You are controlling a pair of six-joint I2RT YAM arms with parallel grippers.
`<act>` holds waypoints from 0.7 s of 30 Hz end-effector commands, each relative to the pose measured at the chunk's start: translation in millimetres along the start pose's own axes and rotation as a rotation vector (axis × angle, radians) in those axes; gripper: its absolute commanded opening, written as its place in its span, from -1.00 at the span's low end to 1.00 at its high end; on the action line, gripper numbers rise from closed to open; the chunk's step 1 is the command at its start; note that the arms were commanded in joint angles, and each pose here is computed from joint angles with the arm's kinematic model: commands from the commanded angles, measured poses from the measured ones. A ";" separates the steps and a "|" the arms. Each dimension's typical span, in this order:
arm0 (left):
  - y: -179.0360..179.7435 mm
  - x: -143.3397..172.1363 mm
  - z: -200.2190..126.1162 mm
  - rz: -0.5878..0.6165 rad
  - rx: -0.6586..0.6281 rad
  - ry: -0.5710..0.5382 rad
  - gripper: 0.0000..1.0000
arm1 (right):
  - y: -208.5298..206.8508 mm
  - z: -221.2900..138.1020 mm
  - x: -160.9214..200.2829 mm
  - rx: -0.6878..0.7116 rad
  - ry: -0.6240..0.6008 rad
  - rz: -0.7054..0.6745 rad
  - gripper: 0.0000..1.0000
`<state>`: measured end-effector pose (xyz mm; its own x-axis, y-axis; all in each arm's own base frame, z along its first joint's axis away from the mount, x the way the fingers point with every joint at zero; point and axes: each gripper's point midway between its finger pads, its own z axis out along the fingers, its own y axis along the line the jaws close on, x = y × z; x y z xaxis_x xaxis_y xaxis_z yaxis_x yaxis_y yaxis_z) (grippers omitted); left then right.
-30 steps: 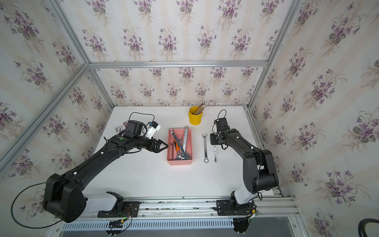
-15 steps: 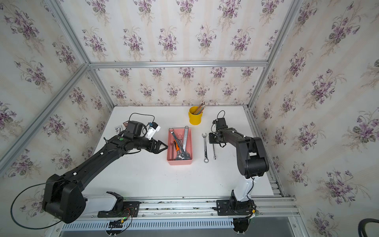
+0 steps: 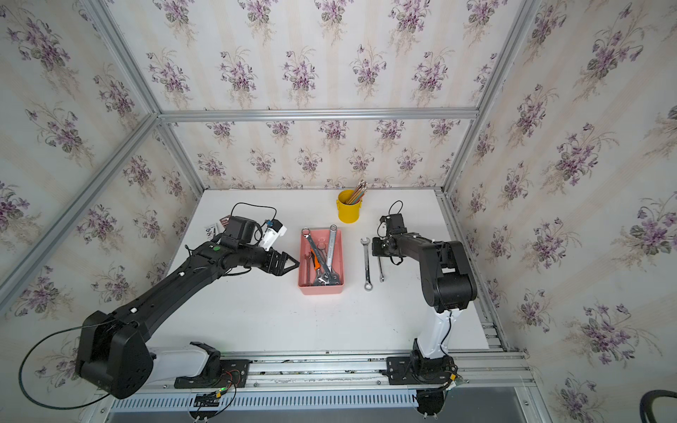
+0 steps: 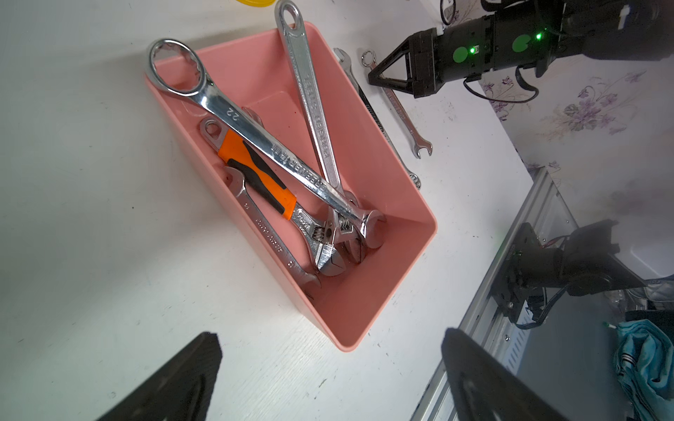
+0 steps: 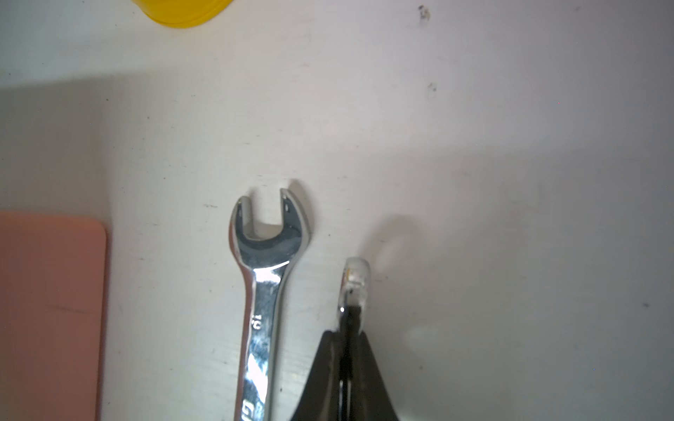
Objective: Take out the wrench from the storage box
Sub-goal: Place the wrench at the center of the board.
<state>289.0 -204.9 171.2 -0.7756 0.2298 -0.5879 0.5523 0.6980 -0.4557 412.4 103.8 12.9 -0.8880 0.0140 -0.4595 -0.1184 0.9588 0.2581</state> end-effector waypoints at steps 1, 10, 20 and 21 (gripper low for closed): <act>-0.2 -2.0 -2.4 0.020 -0.005 -0.004 0.98 | -12.6 2.6 16.8 0.055 0.046 0.030 -0.74; -2.0 -6.0 -3.5 0.033 -0.002 -0.003 0.98 | -24.9 -11.0 15.1 0.142 0.029 0.020 -0.56; -1.5 -10.8 -5.0 0.043 -0.004 -0.004 0.98 | -5.2 -59.0 -8.7 0.128 -0.053 0.050 -0.37; -1.1 -11.1 -5.6 0.043 -0.006 -0.005 0.98 | 0.8 -65.7 -10.6 0.129 -0.061 0.046 -0.35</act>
<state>293.9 -205.4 179.8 -0.7609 0.2452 -0.6008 0.5706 0.6937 -0.4396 400.4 83.3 63.0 -0.8563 0.0557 -0.5134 -0.0411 0.9837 0.1752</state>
